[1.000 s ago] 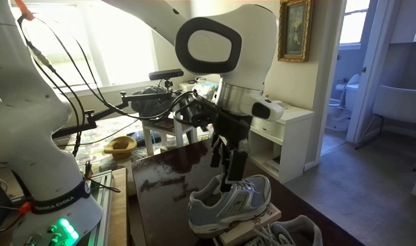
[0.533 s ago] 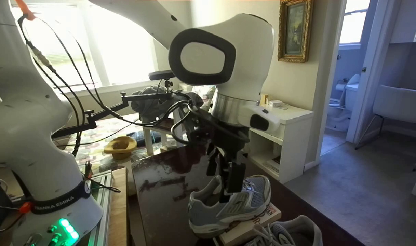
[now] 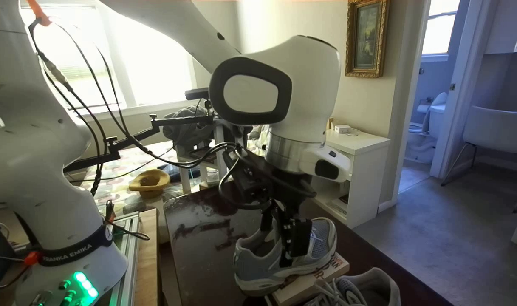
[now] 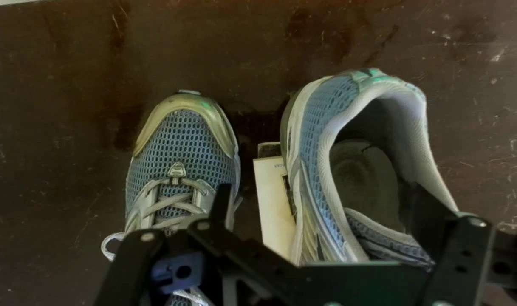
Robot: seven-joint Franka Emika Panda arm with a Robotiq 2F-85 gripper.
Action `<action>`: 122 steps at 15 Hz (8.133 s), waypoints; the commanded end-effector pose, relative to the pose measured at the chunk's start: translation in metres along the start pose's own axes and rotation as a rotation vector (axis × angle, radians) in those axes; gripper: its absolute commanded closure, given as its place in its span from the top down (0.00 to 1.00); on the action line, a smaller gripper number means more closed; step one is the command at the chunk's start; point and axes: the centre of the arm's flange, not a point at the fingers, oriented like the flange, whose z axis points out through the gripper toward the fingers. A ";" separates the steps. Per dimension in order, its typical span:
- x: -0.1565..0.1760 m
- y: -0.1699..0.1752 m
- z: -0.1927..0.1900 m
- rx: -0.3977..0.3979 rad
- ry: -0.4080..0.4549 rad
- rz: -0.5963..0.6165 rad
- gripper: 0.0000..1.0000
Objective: Move the trainers to the left
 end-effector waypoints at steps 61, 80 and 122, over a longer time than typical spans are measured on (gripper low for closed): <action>0.128 -0.134 0.000 -0.158 0.013 -0.946 0.02; 0.135 -0.194 0.045 -0.274 0.030 -1.386 0.02; 0.072 0.023 -0.009 -0.022 0.189 0.007 1.00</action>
